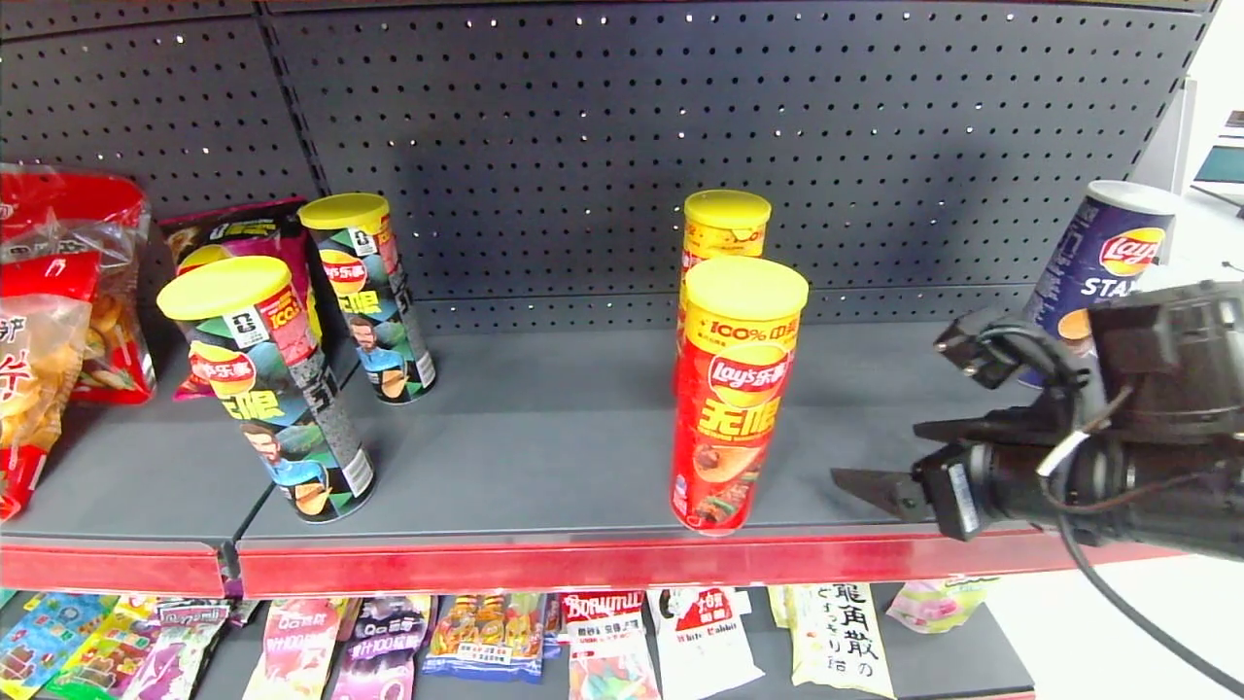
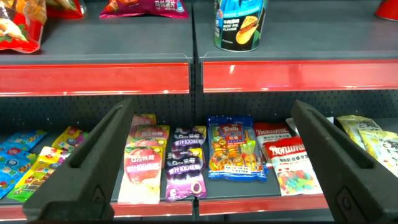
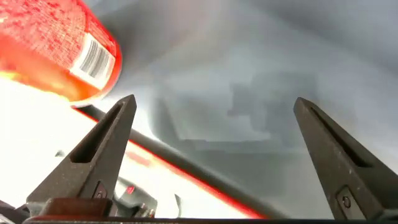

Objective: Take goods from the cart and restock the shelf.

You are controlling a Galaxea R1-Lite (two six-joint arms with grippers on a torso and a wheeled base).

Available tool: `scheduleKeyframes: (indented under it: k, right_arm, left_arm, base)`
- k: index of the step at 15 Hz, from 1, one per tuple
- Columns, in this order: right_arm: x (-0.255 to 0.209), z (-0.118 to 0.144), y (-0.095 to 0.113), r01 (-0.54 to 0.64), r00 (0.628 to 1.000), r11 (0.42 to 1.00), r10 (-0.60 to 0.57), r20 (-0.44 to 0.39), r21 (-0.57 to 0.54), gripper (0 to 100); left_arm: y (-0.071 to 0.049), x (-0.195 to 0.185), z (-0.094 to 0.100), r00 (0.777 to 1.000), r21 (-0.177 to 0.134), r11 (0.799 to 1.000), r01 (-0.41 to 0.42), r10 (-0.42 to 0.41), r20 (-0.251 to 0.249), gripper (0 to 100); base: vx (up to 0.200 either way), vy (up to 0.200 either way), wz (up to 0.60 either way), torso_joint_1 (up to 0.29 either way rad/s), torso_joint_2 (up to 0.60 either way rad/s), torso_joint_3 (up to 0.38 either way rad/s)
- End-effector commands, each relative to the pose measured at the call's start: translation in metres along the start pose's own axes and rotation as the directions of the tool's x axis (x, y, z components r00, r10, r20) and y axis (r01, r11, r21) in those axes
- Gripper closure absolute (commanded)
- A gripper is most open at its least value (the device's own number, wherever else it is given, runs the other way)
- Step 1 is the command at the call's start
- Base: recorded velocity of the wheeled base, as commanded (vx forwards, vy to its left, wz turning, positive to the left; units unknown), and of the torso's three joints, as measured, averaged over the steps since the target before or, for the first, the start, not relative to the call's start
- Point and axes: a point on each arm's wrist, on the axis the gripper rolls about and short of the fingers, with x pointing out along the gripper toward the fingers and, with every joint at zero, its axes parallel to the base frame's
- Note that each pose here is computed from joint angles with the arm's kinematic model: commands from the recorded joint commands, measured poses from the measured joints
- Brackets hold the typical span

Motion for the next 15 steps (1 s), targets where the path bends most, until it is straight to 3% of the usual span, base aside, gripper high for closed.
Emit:
scheduleKeyframes:
  k: [1,4,5,8,11,14,15]
  right_arm:
    - [-0.079,-0.032,-0.021,0.047,0.984,0.999,-0.046,0.174,-0.001,0]
    - [-0.128,-0.084,-0.015,0.086,0.951,0.996,-0.073,0.301,-0.031,0]
    - [-0.147,-0.121,0.001,0.164,0.915,0.986,-0.151,0.374,-0.005,0]
    - [-0.148,-0.178,0.021,0.273,0.857,0.959,-0.276,0.436,0.069,0]
    - [-0.145,-0.213,0.033,0.325,0.812,0.936,-0.349,0.467,0.134,0]
    - [-0.144,-0.213,0.032,0.257,0.815,0.929,-0.356,0.458,0.265,0]
    - [-0.145,-0.213,0.032,0.260,0.815,0.929,-0.357,0.457,0.263,0]
  left_arm:
    - [0.000,0.000,0.000,1.000,0.000,1.000,0.000,0.000,-0.001,0]
    - [0.000,0.000,0.000,1.000,0.000,1.000,0.000,0.000,-0.001,0]
    - [0.000,0.000,0.000,1.000,0.000,1.000,0.000,0.000,-0.001,0]
    - [0.000,0.000,0.000,1.000,0.000,1.000,0.000,0.000,-0.001,0]
    - [0.000,0.000,0.000,1.000,0.000,1.000,0.000,0.000,-0.001,0]
    - [0.000,0.000,0.000,1.000,0.000,1.000,0.000,0.000,-0.001,0]
    - [0.000,0.000,0.000,1.000,0.000,1.000,0.000,0.000,-0.001,0]
  base:
    - [0.000,0.000,0.00,0.000,0.00,0.000]
    - [0.000,0.000,0.00,0.000,0.00,0.000]
    - [0.000,0.000,0.00,0.000,0.00,0.000]
    - [0.000,0.000,0.00,0.000,0.00,0.000]
    - [0.000,0.000,0.00,0.000,0.00,0.000]
    - [0.000,0.000,0.00,0.000,0.00,0.000]
    - [0.000,0.000,0.00,0.000,0.00,0.000]
